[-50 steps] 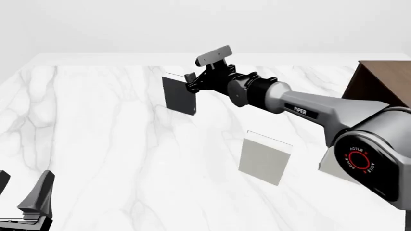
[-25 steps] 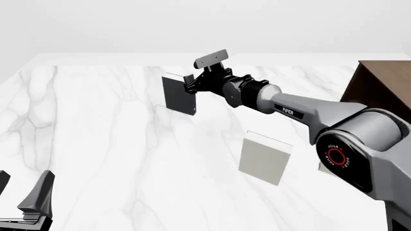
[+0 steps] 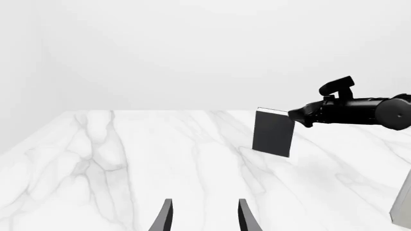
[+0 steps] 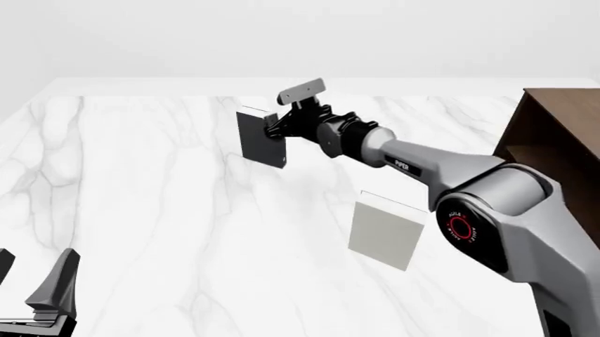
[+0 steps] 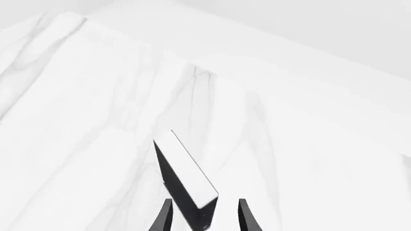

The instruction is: Pick up the book on the left and place it on top of the shelf.

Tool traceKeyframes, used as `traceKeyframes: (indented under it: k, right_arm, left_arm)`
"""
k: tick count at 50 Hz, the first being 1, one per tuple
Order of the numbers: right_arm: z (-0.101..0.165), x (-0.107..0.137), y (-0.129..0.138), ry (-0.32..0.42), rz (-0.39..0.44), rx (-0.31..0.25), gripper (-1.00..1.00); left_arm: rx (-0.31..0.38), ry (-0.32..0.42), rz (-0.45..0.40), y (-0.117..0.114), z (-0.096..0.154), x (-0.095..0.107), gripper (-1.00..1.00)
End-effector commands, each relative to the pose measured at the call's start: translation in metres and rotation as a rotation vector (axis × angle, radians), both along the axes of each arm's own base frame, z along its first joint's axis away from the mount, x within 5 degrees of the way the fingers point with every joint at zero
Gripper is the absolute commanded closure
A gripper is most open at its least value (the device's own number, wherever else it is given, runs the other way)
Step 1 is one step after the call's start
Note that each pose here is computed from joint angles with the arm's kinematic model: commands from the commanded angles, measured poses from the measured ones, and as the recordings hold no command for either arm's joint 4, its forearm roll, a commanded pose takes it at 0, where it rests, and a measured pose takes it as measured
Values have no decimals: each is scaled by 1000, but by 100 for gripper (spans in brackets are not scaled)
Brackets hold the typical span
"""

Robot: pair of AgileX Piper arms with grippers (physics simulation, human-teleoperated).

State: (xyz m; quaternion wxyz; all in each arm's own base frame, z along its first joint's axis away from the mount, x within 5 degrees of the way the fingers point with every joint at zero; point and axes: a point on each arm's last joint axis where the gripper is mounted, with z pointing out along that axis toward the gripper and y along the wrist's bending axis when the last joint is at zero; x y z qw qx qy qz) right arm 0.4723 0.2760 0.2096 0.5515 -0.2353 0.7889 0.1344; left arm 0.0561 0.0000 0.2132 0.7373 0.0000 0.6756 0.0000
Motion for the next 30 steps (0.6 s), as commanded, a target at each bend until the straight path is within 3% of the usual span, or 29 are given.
traceKeyframes:
  k: [1, 30]
  right_arm:
    - [-11, 6, 6, 17, 2, -5, -100]
    - [-45, 17, 15, 66, -5, -1, -100]
  left_arm:
    - [0, 0, 0, 0, 0, 0, -100]
    - [0, 0, 0, 0, 0, 0, -100]
